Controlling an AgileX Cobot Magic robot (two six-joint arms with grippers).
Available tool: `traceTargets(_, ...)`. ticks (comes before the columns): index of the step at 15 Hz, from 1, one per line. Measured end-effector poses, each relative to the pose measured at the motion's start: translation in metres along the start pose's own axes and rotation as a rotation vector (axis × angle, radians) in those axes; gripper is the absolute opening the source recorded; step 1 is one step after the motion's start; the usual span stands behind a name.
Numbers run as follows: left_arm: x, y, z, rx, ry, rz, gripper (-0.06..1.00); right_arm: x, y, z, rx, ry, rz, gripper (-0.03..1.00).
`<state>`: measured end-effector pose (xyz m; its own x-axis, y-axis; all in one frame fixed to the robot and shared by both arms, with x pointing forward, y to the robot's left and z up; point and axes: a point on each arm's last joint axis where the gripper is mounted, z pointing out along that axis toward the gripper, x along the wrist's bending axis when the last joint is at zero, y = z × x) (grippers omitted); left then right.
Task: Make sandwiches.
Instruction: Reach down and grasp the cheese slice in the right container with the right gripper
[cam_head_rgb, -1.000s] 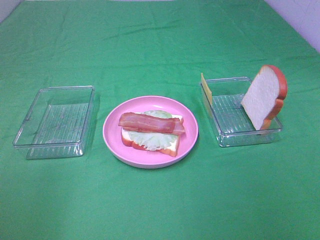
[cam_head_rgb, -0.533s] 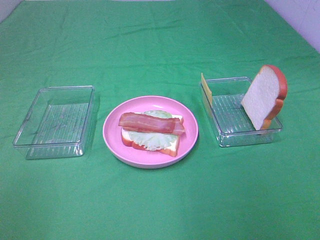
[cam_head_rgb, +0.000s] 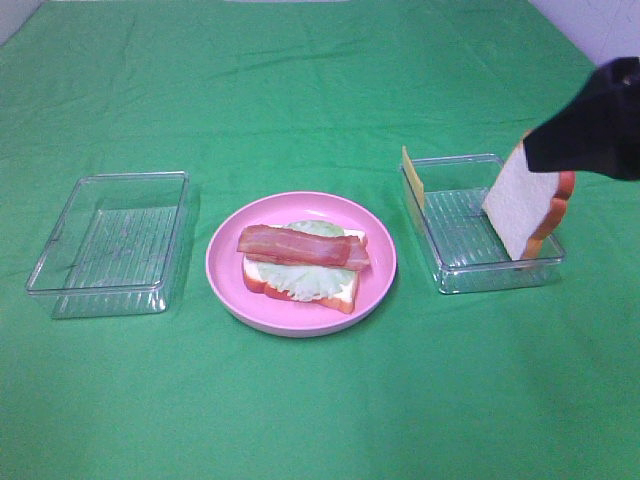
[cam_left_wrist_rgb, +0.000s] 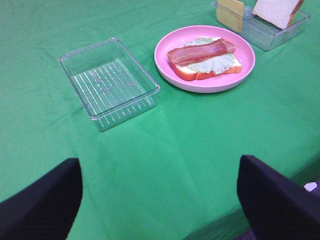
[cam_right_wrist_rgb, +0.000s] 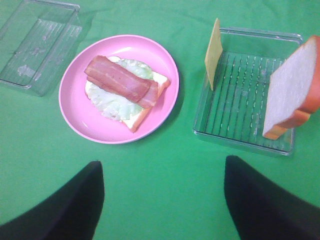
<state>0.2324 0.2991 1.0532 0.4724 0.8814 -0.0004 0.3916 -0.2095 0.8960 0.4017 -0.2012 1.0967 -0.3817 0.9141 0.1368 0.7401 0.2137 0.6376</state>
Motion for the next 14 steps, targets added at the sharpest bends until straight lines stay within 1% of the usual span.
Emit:
traceTargets(2, 0.0, 0.0, 0.0, 0.0, 0.001, 0.0, 0.8, 0.005, 0.033, 0.022, 0.117, -0.031, -0.005, 0.65)
traceTargets(3, 0.0, 0.0, 0.0, 0.0, 0.001, 0.0, 0.8, 0.005, 0.04, 0.027, 0.141, -0.045, -0.013, 0.65)
traceTargets(5, 0.0, 0.0, 0.0, 0.0, 0.001, 0.0, 0.8, 0.006, 0.068, 0.05, 0.226, -0.106, -0.047, 0.65)
traceTargets(6, 0.0, 0.0, 0.0, 0.0, 0.001, 0.0, 0.8, 0.004, 0.079, 0.065, 0.264, -0.13, -0.047, 0.65)
traceTargets(7, 0.0, 0.0, 0.0, 0.0, 0.001, 0.0, 0.8, -0.001, 0.091, 0.078, 0.296, -0.136, -0.017, 0.65)
traceTargets(8, 0.0, 0.0, 0.0, 0.0, 0.001, 0.0, 0.8, -0.008, 0.099, 0.09, 0.336, -0.127, 0.016, 0.65)
traceTargets(9, 0.0, 0.0, 0.0, 0.0, 0.001, 0.0, 0.8, -0.022, 0.118, 0.112, 0.401, -0.046, 0.084, 0.65)
traceTargets(11, 0.0, 0.0, 0.0, 0.0, 0.001, 0.0, 0.8, -0.028, 0.133, 0.132, 0.434, 0.037, 0.134, 0.65)
traceTargets(14, 0.0, 0.0, 0.0, 0.0, 0.001, 0.0, 0.8, -0.028, 0.151, 0.157, 0.459, 0.074, 0.14, 0.65)
